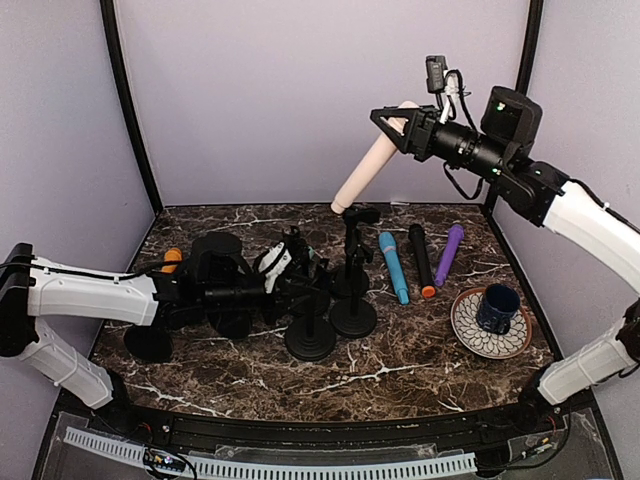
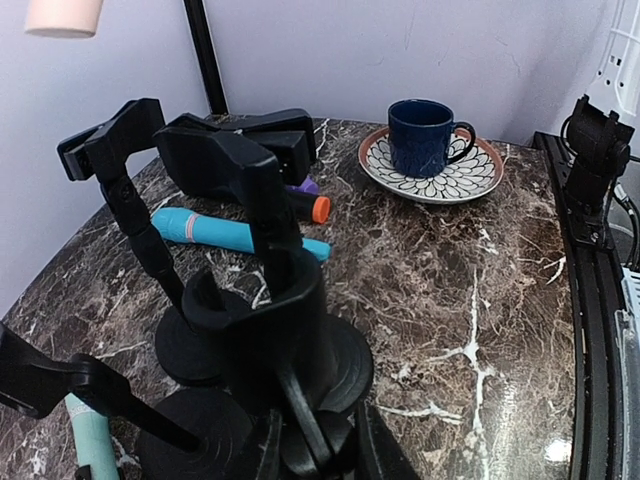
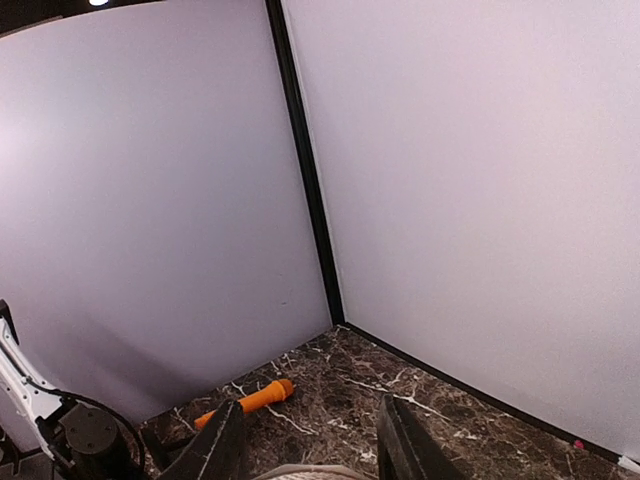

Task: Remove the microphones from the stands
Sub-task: Place the microphone stand at the center of the board, then place the microphone at the center of the board.

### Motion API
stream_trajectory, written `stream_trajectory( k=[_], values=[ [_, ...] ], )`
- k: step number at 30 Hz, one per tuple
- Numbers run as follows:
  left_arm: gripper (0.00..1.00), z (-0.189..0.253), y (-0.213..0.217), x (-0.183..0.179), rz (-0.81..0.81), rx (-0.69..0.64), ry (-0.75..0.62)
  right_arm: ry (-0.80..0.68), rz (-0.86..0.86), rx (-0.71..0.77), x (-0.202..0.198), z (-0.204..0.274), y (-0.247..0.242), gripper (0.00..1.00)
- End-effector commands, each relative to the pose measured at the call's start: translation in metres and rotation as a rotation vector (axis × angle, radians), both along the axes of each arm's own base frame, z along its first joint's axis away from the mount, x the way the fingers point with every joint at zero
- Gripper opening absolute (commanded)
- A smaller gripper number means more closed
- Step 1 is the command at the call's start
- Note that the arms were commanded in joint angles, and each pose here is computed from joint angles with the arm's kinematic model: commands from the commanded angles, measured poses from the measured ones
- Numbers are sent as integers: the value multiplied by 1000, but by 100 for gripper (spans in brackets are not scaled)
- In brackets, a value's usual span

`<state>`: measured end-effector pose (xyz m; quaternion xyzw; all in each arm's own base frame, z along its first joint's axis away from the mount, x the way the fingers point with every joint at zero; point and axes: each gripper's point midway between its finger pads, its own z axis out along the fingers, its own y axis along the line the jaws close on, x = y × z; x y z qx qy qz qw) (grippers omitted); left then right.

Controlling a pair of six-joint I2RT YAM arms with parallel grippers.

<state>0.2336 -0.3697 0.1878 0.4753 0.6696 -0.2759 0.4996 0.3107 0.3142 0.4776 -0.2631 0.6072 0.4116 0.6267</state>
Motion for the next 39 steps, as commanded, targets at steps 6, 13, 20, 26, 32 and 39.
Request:
stream_trajectory(
  k=[6,13,20,26,32,39],
  values=[
    [54,5,13,4,71,117,55,14,-384,-61,20,-7,-102,12],
    [72,96,8,10,62,-43,9,251,-610,-209,54,-94,-157,12],
    [77,113,73,58,245,-128,112,448,-623,-407,71,-162,-159,11],
    [76,89,118,86,355,-165,272,554,-611,-459,91,-193,-149,11],
    [76,67,136,94,412,-127,293,668,-599,-553,113,-239,-135,11],
    [76,54,139,92,405,-99,260,714,-640,-617,140,-264,-126,10]
  ],
)
